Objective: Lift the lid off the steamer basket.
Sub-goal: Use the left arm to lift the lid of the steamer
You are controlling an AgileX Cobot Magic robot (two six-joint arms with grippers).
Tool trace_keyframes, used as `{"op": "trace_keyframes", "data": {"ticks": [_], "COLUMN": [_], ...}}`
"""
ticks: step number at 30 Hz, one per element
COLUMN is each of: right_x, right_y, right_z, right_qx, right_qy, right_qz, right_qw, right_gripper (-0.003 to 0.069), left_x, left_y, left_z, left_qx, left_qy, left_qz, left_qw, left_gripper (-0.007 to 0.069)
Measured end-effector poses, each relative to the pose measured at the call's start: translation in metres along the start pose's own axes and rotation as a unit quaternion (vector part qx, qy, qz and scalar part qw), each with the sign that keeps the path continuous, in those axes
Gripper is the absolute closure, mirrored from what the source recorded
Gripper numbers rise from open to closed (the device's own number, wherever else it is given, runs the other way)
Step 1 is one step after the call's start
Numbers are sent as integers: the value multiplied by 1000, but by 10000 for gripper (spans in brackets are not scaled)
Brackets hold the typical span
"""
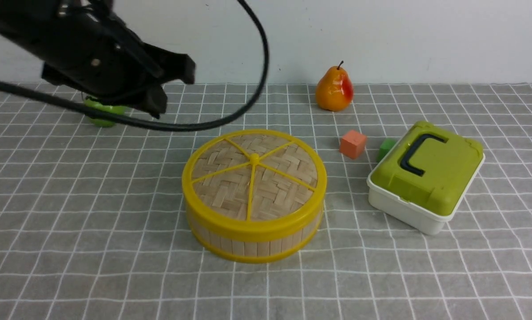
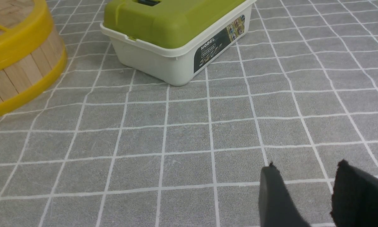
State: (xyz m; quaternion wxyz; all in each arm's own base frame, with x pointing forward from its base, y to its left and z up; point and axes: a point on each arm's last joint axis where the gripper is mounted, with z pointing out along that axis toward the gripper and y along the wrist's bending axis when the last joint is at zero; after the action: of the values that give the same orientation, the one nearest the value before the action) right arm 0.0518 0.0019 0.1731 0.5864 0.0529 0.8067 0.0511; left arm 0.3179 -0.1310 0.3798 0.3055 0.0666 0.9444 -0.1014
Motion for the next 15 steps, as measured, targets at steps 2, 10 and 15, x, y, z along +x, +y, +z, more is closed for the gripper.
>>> {"op": "trace_keyframes", "data": {"ticks": [2,10,15], "right_x": [0,0,0], "right_y": [0,0,0], "right_z": [0,0,0], "right_qx": [0,0,0], "right_qy": [0,0,0], "right_qz": [0,0,0], "right_qw": [1000,1000,1000], "right_gripper": [418,418,418], "left_x": [-4,-16,-22], "left_y": [-12,-66,-89], "left_z": [16,62,89], "left_qx": [1,10,-13], "left_qy": [31,53,56], "left_qz": [16,110,154], "left_qw": [999,992,986], "left_gripper": [637,505,298]}}
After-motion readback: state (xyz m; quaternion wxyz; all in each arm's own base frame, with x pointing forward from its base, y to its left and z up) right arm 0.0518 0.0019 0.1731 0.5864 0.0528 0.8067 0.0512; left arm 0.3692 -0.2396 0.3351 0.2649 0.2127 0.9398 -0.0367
